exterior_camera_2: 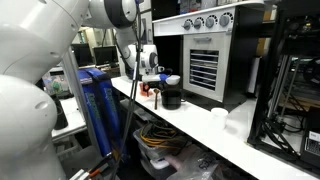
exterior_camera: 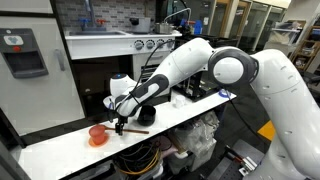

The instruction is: Pour the contents in the white mug into the black mug, use the wooden spoon to stir the contents in the black mug

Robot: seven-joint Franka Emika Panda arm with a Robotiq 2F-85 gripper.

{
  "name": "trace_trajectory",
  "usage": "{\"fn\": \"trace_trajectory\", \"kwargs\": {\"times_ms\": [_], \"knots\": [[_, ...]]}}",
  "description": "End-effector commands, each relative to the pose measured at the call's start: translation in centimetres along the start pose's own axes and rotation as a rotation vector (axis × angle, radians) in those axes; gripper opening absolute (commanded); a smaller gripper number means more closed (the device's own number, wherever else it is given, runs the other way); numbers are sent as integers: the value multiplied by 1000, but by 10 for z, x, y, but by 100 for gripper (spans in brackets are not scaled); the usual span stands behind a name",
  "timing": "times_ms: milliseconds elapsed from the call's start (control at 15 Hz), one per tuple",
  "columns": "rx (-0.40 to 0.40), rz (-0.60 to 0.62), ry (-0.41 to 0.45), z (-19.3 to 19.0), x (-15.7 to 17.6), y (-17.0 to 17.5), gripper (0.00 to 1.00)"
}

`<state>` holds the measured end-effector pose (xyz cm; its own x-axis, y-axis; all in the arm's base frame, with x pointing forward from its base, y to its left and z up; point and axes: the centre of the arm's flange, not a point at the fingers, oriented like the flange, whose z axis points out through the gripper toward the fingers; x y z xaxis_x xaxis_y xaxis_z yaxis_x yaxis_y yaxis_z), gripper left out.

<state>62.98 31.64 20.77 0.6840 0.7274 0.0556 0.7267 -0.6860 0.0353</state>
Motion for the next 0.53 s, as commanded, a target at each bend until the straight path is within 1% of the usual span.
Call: {"fn": "trace_trajectory", "kwargs": {"times_ms": [0,467], "knots": [[15,-52,-12,4,3,8,100],[14,-80,-18,8,2,9,100]]}}
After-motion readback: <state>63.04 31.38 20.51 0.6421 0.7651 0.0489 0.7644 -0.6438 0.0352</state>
